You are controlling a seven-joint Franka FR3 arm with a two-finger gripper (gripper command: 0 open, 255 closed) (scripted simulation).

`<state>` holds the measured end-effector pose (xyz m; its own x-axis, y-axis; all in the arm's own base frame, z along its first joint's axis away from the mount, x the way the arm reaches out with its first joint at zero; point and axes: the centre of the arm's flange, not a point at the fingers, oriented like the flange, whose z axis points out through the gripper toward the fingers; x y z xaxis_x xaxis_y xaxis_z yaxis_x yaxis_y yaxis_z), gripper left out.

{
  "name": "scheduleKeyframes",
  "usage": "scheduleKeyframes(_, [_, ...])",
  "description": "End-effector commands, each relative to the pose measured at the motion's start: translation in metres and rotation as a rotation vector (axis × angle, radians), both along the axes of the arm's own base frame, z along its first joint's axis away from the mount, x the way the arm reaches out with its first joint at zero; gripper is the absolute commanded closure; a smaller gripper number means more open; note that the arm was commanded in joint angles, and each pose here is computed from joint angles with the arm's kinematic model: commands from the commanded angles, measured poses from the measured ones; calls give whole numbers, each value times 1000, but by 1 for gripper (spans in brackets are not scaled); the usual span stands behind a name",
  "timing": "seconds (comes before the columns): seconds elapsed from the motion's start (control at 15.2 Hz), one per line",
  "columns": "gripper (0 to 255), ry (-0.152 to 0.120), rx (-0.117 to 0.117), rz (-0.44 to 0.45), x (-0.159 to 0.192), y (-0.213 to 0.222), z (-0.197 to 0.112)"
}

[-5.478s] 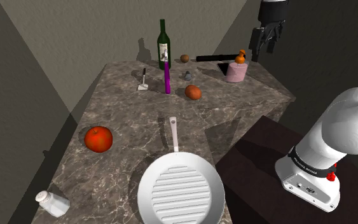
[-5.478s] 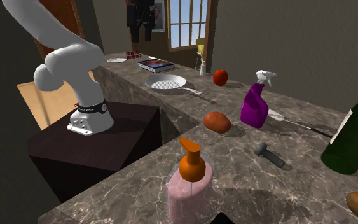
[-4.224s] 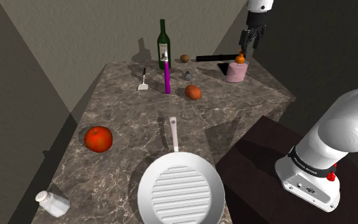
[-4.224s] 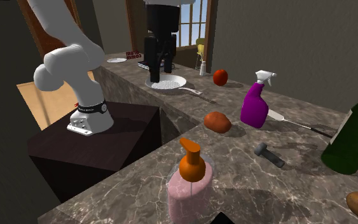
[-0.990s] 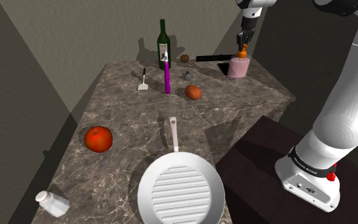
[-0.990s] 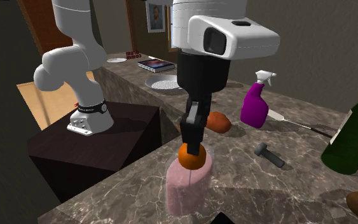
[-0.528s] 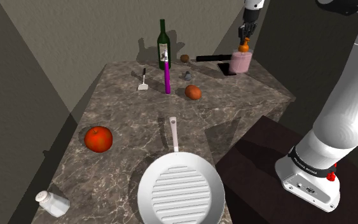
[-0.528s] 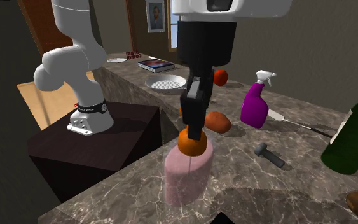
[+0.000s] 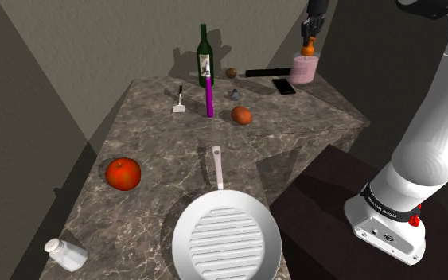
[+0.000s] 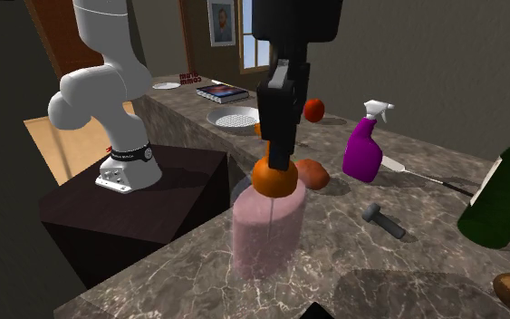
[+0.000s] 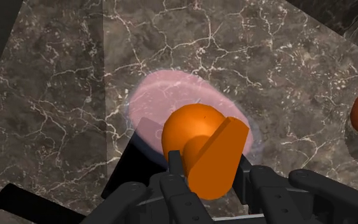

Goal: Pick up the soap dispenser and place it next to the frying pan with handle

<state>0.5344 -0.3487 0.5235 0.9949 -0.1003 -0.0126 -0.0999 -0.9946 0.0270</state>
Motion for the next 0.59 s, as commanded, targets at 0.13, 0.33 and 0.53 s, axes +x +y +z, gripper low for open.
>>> scheduleKeyframes(0.13, [255,0,0,0,-1,0,22])
scheduleKeyframes(0.33, [255,0,0,0,-1,0,38])
scheduleKeyframes(0.53, [255,0,0,0,-1,0,53])
